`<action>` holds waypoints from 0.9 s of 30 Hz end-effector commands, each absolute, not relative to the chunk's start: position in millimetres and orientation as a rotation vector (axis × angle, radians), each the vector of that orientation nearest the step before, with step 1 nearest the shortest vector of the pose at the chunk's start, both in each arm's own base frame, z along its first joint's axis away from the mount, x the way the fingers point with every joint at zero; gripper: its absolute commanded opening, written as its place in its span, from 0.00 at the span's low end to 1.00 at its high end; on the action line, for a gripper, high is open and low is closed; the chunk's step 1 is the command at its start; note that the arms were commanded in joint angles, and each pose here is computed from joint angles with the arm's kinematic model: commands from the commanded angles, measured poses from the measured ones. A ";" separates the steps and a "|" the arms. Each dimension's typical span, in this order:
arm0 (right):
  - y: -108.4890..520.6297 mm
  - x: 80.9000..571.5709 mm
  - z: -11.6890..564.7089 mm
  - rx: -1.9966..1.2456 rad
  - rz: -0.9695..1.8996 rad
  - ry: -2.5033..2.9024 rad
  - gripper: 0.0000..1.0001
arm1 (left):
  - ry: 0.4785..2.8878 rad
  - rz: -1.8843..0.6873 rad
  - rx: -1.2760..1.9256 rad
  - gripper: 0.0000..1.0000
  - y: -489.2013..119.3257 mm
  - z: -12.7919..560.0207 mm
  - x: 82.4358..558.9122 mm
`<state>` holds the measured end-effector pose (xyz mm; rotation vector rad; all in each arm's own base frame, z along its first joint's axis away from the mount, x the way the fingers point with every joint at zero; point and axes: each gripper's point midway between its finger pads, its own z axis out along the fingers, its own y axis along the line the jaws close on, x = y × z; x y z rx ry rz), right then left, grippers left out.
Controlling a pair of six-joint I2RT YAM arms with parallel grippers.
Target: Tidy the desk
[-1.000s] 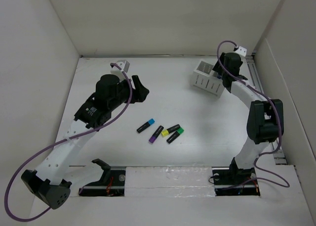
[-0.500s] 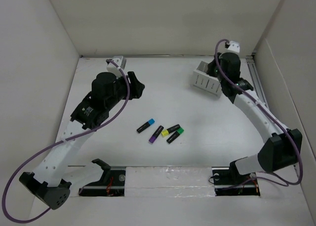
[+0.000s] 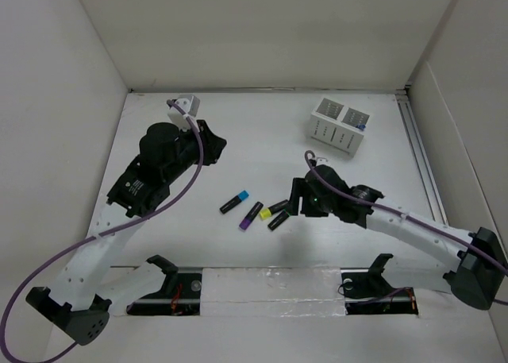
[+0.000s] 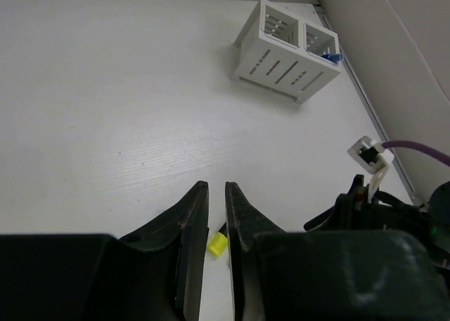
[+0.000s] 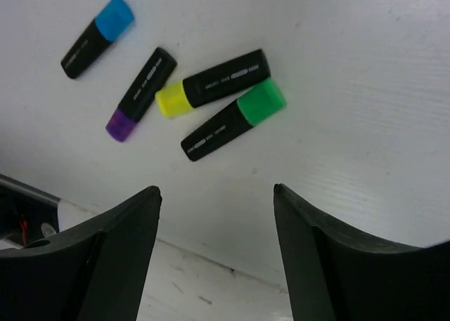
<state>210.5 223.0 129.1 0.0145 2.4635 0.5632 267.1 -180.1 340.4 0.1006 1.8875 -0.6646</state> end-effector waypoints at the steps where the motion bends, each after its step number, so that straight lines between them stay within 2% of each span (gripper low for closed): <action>1: 244.7 193.5 119.2 0.092 0.620 2.533 0.71 | 1.849 -0.718 0.143 0.12 -189.8 347.6 267.6; 3: 257.2 196.6 110.2 0.078 0.576 2.565 0.71 | 1.846 -0.734 0.155 0.12 -192.3 346.9 266.1; 7: 272.0 210.1 92.2 0.063 0.463 2.601 0.71 | 1.848 -0.765 0.173 0.26 -197.6 342.2 264.0; 9: 272.6 221.9 89.2 0.096 0.405 2.581 0.70 | 1.858 -0.766 0.188 0.28 -198.8 338.1 263.0; 18: 272.5 242.5 59.1 0.182 0.330 2.616 0.66 | 1.852 -0.764 0.206 0.29 -195.3 337.4 255.7; 27: 259.0 247.4 45.1 0.206 0.213 2.625 0.55 | 1.848 -0.741 0.193 0.29 -189.4 338.0 253.9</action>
